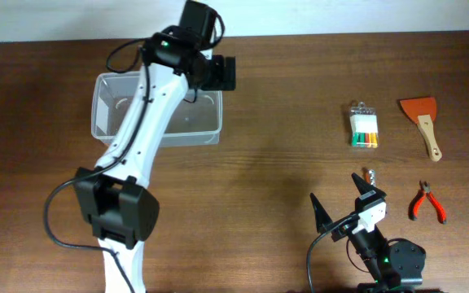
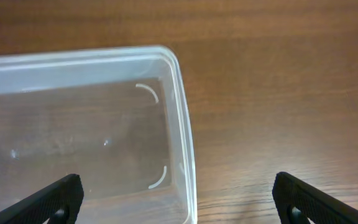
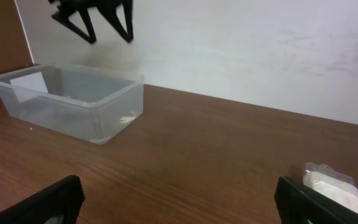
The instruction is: Pack container
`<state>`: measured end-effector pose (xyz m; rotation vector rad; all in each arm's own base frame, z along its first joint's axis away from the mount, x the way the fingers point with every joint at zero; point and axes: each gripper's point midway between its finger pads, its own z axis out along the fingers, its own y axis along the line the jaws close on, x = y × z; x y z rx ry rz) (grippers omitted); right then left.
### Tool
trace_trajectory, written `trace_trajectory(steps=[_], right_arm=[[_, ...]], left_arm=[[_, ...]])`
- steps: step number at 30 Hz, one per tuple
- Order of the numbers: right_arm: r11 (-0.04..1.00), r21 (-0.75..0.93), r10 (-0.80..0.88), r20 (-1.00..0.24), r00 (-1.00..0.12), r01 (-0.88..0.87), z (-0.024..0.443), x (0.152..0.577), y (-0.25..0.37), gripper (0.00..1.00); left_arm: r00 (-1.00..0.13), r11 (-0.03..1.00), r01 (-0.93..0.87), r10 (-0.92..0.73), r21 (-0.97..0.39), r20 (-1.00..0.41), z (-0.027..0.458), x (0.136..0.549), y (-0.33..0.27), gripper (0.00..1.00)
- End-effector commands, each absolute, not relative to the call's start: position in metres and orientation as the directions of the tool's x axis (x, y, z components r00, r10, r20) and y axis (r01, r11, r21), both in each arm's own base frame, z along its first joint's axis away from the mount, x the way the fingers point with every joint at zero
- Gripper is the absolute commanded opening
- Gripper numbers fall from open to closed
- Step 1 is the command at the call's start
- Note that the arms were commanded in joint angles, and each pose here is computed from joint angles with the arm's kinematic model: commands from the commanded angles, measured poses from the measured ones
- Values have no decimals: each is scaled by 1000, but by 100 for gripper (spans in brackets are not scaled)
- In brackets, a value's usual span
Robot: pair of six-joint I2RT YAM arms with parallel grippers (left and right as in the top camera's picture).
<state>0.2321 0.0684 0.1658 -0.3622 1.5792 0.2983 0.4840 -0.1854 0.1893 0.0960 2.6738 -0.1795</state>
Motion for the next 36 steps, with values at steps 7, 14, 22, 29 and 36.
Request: trace_trajectory(steps=[7,14,22,29,36], right_arm=[[901,-22,-39,-999,-31,-434,163,230,73,99],[901,-22,-39,-999,-31,-434,163,230,73,99],[901,-22,-39,-999,-31,-434,163,230,73,99],[901,-22,-39,-999,-31,-434,163,230,73,99],[901,-22,-39,-999,-31,-434,163,230,73,99]], left_arm=[[-914,996,87,92,30,-394,135,486,-202,99],[-925,995,-88,-65,44,-374,110,496,-181,99],[-930,991,-113,-130,-70,-345,100,507,-180,99],[-930,991,-106,-129,-85,-344,101,507,-183,99],[-940,999,31,13,-45,-341,100,500,-195,99]])
